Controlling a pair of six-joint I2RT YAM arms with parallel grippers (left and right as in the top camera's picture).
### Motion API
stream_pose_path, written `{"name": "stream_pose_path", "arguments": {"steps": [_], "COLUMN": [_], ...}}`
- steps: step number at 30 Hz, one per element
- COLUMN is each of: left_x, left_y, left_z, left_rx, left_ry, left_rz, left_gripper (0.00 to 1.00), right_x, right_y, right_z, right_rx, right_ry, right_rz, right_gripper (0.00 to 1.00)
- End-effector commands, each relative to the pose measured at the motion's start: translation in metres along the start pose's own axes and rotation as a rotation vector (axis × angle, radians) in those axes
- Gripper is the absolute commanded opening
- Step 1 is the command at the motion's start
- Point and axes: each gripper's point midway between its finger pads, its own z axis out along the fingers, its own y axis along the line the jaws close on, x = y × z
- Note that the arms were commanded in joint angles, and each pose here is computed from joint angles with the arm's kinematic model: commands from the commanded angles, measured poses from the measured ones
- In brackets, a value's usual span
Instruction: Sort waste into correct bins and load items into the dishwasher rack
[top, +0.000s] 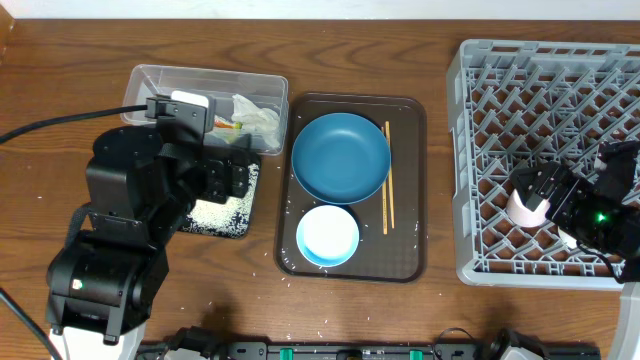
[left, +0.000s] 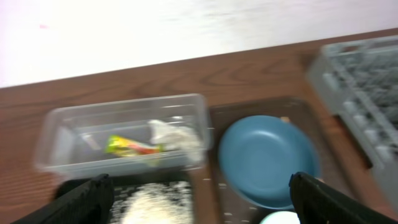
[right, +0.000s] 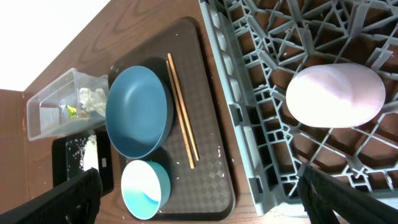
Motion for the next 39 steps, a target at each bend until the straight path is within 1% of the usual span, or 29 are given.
{"name": "stream_pose_path", "arguments": {"steps": [1, 4, 10, 15, 19, 25, 33, 39], "left_x": [-0.002, 0.002, 0.034, 0.059, 0.083, 0.118, 0.173, 0.206], "left_y": [0.026, 0.026, 0.026, 0.026, 0.027, 0.027, 0.028, 0.021], "left_z": [-0.01, -0.021, -0.038, -0.028, -0.018, -0.005, 0.018, 0.05], "left_rx": [-0.154, -0.154, -0.157, -0.155, -0.145, -0.129, -0.116, -0.079], "left_ry": [-0.02, -0.044, -0.056, -0.183, -0.283, -0.373, -0.389, -0.331], "left_rz": [0.047, 0.045, 0.044, -0.015, -0.092, -0.159, -0.219, -0.22], "left_gripper": [0.93, 0.93, 0.93, 0.93, 0.94, 0.93, 0.93, 0.94], "right_x": [-0.001, -0.001, -0.001, -0.001, -0.001, -0.001, -0.001, -0.001], "right_y": [0.004, 0.004, 0.004, 0.004, 0.004, 0.003, 0.003, 0.003], "right_z": [-0.002, -0.002, -0.002, -0.002, -0.002, -0.002, -0.002, -0.001], "right_rx": [-0.005, -0.005, -0.005, -0.005, -0.005, -0.005, -0.005, -0.004], "right_ry": [-0.006, -0.006, -0.006, -0.006, -0.006, -0.005, -0.004, -0.001], "right_rz": [-0.022, -0.022, -0.022, -0.022, -0.022, -0.021, -0.02, -0.018], "right_gripper": [0.99, 0.99, 0.99, 0.99, 0.99, 0.99, 0.99, 0.99]}}
